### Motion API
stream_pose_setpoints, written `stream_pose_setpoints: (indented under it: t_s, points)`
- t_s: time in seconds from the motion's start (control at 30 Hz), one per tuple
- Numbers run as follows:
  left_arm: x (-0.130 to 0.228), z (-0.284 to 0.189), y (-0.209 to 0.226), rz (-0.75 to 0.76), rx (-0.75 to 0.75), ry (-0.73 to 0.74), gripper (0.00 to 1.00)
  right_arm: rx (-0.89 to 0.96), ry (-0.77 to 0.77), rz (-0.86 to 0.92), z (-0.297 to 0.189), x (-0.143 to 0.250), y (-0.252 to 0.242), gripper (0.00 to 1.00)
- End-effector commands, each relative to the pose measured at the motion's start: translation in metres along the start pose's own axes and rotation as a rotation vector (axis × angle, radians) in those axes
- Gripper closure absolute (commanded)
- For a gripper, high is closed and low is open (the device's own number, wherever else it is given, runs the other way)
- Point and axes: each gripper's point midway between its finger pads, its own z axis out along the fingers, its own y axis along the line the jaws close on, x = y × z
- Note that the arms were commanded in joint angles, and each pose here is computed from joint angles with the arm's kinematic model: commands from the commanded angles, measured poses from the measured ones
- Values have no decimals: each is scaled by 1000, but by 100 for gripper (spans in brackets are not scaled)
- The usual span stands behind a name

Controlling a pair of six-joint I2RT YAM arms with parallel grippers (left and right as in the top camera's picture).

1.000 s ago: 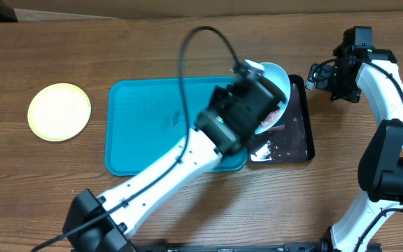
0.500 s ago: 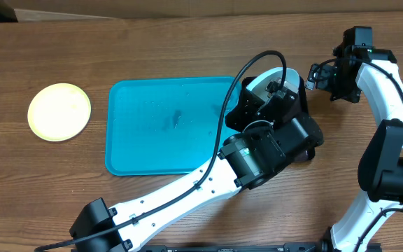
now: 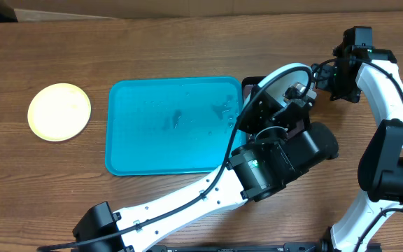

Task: Clean dirty plates on tray and stack at the side
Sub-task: 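Carry the white plate left and set it on the plate stack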

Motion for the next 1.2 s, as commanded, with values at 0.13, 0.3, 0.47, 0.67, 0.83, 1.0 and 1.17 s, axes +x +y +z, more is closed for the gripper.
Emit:
stream_pose_setpoints:
  t_s: [0.13,0.3,0.47,0.67,0.83,1.0,1.17]
  points:
    - [3,-1,-27,148,-46,4,96,-8,-35,-6,-10,-8,4,0]
    - [14,5,-41,206,-87,22,96,-8,-35,-6,-10,-8,4,0]
    - [17,7,-48,215,-83,24,96,-8,-35,-6,-10,-8,4,0]
    - [17,5,-49,220,-82,22,96,-14,-63,-8,-11,-15,6,0]
    - [16,5,-49,216,-80,21,96,0,-77,102,-13,-22,-21,0]
    - [15,6,-49,209,-82,19,96,-75,-61,283,-17,-25,-53,0]
    - [-3,7,-27,168,-200,4,96,-76,-70,331,-19,-27,-75,0]
